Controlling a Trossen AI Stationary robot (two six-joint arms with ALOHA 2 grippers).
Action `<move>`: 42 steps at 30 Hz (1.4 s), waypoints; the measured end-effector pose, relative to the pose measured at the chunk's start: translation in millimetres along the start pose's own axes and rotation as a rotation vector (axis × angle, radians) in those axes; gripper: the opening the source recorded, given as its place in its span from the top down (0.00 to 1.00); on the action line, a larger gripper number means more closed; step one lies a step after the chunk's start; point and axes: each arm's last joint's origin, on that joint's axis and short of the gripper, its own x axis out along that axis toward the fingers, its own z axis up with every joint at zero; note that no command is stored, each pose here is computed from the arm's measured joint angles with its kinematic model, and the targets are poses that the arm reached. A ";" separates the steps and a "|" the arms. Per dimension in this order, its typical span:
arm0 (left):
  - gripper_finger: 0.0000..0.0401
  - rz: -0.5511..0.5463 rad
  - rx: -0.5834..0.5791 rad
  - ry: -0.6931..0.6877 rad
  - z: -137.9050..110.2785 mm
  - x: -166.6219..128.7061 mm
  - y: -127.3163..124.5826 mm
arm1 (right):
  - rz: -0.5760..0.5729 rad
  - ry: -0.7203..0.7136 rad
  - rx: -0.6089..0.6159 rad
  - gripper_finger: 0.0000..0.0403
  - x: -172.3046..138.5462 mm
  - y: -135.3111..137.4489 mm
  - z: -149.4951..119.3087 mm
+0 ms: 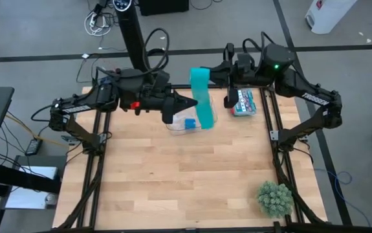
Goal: Roll bandage
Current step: Roll the sky blue bandage
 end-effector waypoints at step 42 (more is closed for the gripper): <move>0.97 0.062 0.118 0.003 3.7 3.4 12.4 | 0.325 0.092 0.600 1.00 4.5 20.3 -3.5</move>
